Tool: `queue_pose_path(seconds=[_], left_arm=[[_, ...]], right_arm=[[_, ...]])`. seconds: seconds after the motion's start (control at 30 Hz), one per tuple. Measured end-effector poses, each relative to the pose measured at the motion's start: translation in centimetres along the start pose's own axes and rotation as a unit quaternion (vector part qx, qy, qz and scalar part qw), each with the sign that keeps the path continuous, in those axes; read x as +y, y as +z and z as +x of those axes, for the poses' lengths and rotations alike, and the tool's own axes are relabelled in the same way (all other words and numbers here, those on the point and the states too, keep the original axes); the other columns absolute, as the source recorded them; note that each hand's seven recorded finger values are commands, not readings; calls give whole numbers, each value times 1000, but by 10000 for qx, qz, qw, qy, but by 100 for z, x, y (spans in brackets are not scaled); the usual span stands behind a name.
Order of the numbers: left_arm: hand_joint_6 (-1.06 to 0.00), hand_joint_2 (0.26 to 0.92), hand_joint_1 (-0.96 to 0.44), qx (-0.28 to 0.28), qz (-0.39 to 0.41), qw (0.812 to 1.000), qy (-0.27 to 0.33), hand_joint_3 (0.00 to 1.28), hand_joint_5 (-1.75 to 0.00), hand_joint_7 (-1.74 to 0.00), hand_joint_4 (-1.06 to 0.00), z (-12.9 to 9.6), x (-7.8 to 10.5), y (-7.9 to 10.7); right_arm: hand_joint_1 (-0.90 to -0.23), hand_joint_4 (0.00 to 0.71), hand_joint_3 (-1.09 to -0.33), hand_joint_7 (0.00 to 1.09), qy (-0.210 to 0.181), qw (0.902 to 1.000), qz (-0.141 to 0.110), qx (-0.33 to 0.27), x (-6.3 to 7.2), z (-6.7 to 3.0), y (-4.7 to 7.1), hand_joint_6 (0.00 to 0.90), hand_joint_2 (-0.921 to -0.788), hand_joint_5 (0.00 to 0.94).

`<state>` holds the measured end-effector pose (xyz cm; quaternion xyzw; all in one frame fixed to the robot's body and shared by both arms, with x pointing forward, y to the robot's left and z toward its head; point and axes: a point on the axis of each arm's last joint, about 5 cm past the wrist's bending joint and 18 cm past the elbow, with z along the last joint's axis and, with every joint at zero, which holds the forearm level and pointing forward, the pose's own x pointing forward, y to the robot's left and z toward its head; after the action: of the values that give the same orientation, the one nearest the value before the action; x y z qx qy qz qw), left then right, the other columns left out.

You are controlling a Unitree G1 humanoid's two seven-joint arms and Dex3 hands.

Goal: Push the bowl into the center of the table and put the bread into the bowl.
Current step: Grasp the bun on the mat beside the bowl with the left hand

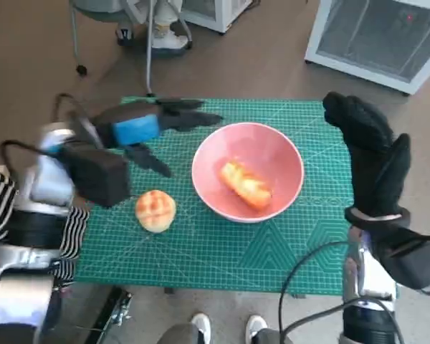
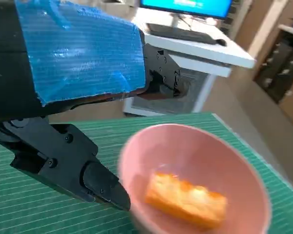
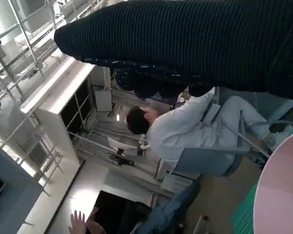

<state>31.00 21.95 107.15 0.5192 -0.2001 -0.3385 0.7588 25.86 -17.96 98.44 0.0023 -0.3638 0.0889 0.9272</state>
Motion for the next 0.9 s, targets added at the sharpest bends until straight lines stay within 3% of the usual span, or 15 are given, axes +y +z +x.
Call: queue_pose_path(seconds=[0.43, 0.9], left_arm=[[-334, 726, -252, 594, 158, 9978, -250, 0, -6, -19, -173, -366, -105, -81], [-330, 735, -207, 913, -254, 9917, -873, 4, 0, -6, -167, -441, -379, -218]], right_arm=[[-702, 195, -687, 376, -10, 9999, 118, 26, -3, -11, -24, 131, -921, 0], [-700, 195, -686, 376, -26, 9999, 149, 49, -8, -17, -40, 130, -921, 0]])
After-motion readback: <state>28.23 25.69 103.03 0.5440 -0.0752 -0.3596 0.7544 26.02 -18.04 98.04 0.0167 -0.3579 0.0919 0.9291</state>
